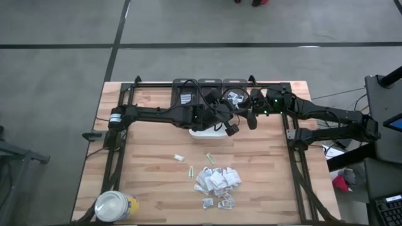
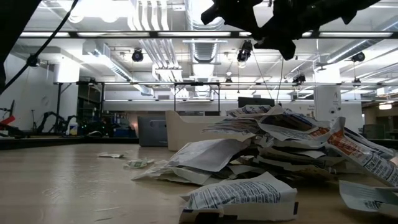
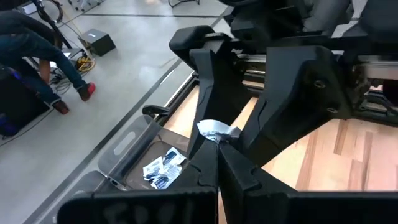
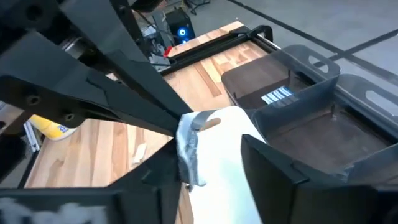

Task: Pick & Place First Aid Supplies
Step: Put the white alcohol pad into the right black bin

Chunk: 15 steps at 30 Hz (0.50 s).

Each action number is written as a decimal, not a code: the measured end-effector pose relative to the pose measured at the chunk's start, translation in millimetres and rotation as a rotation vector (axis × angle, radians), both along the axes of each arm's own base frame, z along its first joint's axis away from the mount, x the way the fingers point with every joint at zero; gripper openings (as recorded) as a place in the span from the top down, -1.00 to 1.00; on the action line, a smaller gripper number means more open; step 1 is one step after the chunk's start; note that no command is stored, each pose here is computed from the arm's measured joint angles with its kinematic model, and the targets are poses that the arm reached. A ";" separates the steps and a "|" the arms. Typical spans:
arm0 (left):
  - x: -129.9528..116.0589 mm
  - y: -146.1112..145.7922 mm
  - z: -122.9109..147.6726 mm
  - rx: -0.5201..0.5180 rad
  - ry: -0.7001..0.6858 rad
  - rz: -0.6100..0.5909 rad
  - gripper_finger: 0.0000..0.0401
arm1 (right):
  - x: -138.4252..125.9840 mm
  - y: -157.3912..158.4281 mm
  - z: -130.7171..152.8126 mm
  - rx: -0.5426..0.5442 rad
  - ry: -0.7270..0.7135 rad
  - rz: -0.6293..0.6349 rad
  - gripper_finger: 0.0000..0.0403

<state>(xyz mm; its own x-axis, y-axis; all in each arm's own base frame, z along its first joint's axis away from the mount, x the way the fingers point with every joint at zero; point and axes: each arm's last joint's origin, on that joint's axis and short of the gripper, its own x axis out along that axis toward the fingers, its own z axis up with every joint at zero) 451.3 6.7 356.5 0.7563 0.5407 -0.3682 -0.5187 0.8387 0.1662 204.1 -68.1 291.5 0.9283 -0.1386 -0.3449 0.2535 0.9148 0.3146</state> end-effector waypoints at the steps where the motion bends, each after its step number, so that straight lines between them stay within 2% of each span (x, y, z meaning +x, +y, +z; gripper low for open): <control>1: 0.1 0.2 -0.1 0.000 0.000 0.000 1.00 | 0.1 -0.2 0.3 -0.005 0.001 -0.001 0.34; 8: -0.1 0.6 -0.2 0.007 0.007 -0.002 1.00 | -0.2 0.1 0.9 -0.023 0.001 0.007 0.87; 11: -0.1 0.7 -0.3 0.015 0.013 -0.006 0.99 | -0.4 0.1 1.0 -0.040 0.002 0.013 0.93; 15: -0.7 1.0 -0.5 0.086 0.071 -0.040 0.91 | -0.6 -0.5 0.6 -0.045 0.009 -0.008 0.96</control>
<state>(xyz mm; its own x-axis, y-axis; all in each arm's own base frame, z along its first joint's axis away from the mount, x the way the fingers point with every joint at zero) 450.7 7.8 356.0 0.7517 0.5422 -0.3754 -0.4690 0.8397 0.2736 203.5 -68.6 292.1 0.9240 -0.1616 -0.3465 0.2634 0.9260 0.2705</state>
